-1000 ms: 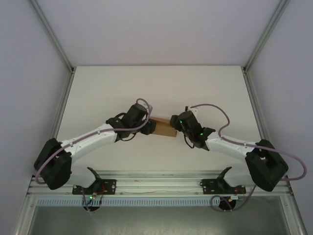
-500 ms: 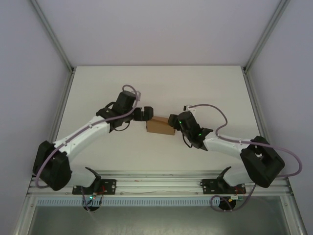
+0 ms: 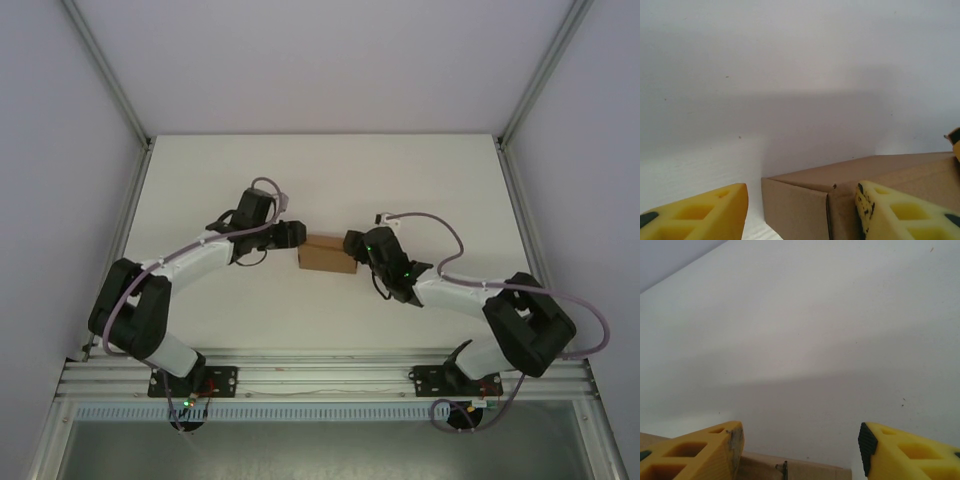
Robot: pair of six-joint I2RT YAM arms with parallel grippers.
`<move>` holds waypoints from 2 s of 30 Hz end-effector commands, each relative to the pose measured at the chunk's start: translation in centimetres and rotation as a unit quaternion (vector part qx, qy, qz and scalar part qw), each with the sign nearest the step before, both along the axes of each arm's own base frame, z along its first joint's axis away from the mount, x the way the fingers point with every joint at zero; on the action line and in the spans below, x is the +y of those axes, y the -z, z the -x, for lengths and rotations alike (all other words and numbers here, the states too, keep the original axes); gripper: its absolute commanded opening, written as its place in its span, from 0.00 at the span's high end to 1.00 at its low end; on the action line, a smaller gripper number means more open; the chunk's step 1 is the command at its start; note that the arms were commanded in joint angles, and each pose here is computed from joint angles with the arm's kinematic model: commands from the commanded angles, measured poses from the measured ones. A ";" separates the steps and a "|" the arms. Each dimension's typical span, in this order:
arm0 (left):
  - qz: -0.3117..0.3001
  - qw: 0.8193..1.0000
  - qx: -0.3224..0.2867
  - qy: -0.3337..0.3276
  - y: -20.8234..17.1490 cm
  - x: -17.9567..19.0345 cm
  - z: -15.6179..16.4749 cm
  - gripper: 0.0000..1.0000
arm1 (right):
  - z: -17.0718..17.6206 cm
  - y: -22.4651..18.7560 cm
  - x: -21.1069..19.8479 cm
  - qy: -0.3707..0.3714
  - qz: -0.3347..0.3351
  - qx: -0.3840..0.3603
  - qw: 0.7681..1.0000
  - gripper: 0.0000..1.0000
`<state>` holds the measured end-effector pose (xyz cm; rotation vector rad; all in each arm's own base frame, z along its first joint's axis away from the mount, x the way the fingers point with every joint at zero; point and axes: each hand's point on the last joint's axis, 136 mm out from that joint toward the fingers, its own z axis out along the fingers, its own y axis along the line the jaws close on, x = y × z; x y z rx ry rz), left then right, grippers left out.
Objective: Assemble paper box
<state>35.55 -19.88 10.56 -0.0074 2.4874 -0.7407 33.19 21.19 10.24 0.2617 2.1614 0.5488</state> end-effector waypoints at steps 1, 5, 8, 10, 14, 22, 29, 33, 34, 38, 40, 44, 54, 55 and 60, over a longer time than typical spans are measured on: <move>0.000 0.998 0.056 -0.001 4.7 0.9 3.0 0.43 | 3.0 7.9 -4.0 0.010 0.085 0.096 0.992 0.42; 0.020 0.998 0.066 0.000 6.7 0.9 4.4 0.54 | 3.3 9.6 -4.2 -0.008 0.068 0.099 0.993 0.45; 0.034 0.997 0.062 0.007 7.7 0.8 5.3 0.57 | 3.9 10.8 -4.0 -0.030 0.076 0.104 0.991 0.48; 0.041 0.998 0.055 0.009 8.4 0.9 5.8 0.59 | 4.3 11.6 -4.1 -0.040 0.074 0.098 0.992 0.49; 0.048 0.997 0.051 0.029 9.5 0.6 6.7 0.66 | 4.6 12.7 -4.3 -0.037 0.062 0.083 0.994 0.65; 0.030 0.999 0.018 0.042 10.1 0.7 7.2 0.76 | 4.9 13.5 -3.5 -0.056 0.043 0.086 0.994 0.86; 0.009 0.998 -0.002 0.058 9.6 -0.6 7.0 0.79 | 4.9 12.4 -3.9 -0.047 0.054 0.099 0.993 0.92; 0.014 0.998 -0.020 0.061 7.8 -1.6 6.1 0.78 | 4.5 11.4 -3.6 -0.039 0.047 0.107 0.992 0.90; 0.012 0.998 -0.028 0.051 7.1 -1.5 5.6 0.75 | 4.4 11.1 -3.4 -0.037 0.048 0.115 0.991 0.88; -0.009 0.998 -0.061 0.030 4.0 -0.9 3.9 0.54 | 3.2 7.8 -1.3 -0.068 0.032 0.112 0.991 0.76; -0.015 0.996 -0.078 0.033 2.0 -1.1 3.1 0.54 | 2.5 5.5 -0.7 -0.071 0.024 0.098 0.992 0.69; -0.011 0.993 -0.115 0.027 -2.3 -1.6 1.4 0.44 | 1.3 1.0 -0.4 -0.067 0.021 0.065 0.995 0.46; -0.058 0.983 -0.162 -0.067 -9.9 2.2 -1.0 0.00 | -0.2 -7.9 -2.0 -0.067 0.093 -0.032 0.993 0.00; -0.053 0.984 -0.154 -0.072 -9.7 2.6 -0.9 0.00 | 0.1 -8.0 -2.0 -0.073 0.100 -0.031 0.992 0.00; -0.013 0.990 -0.132 -0.040 -7.5 1.4 0.1 0.00 | 1.3 -6.0 -2.2 -0.080 0.084 -0.004 0.993 0.08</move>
